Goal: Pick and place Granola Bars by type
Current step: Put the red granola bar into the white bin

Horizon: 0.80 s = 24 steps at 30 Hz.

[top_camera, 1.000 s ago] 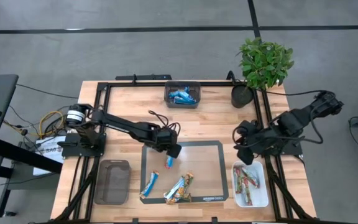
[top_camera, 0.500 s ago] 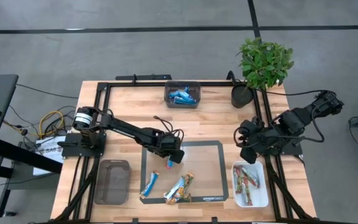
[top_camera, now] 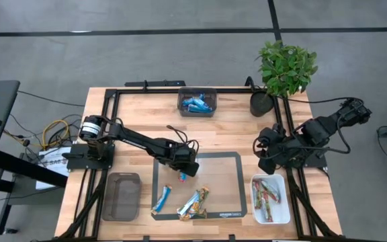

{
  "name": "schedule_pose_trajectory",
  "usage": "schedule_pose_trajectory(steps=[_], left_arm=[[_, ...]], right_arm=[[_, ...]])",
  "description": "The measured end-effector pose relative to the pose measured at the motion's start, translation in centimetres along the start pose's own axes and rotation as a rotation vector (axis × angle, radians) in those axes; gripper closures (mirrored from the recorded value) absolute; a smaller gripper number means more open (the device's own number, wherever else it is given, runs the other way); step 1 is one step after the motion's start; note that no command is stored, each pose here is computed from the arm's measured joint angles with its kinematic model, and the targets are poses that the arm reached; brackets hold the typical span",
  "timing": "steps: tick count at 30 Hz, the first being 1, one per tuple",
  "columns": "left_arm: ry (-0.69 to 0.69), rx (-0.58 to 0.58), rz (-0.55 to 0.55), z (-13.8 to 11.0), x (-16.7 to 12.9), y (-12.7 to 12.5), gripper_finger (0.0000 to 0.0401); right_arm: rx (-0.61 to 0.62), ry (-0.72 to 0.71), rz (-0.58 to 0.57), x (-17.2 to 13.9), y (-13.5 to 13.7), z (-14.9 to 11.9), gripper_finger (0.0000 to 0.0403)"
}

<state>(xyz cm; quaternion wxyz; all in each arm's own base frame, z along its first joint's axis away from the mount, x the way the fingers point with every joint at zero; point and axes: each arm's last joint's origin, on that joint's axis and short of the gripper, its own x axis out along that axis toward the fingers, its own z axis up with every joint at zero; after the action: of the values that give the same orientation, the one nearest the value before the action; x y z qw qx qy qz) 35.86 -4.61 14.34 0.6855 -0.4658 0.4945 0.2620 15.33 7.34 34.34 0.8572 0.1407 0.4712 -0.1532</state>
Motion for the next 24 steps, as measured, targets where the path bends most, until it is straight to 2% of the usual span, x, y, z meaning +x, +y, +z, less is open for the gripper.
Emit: schedule_pose_trajectory(steps=[3,7,13,17,24], left_arm=[[-0.001,0.003,-0.003,0.0,0.0,0.0,0.0346],[-0.025,0.014,-0.036,0.3,-0.8,-0.8,0.0346],[-0.217,0.082,-0.203,1.4,-5.6,-4.0,0.0348],[-0.393,0.154,-0.319,2.0,-10.2,-6.0,0.0349],[-0.587,0.357,-0.405,2.1,-16.1,-8.0,0.0349]], right_arm=[[0.015,-0.024,-0.02,0.0,-0.1,0.1,0.0269],[0.11,-0.101,-0.077,0.0,-0.2,0.3,0.0269],[0.254,-0.194,-0.125,1.5,-0.5,0.6,0.0269],[0.337,-0.236,-0.073,3.0,-0.4,1.5,0.0269],[0.426,-0.437,0.163,3.6,0.1,5.2,0.0269]])
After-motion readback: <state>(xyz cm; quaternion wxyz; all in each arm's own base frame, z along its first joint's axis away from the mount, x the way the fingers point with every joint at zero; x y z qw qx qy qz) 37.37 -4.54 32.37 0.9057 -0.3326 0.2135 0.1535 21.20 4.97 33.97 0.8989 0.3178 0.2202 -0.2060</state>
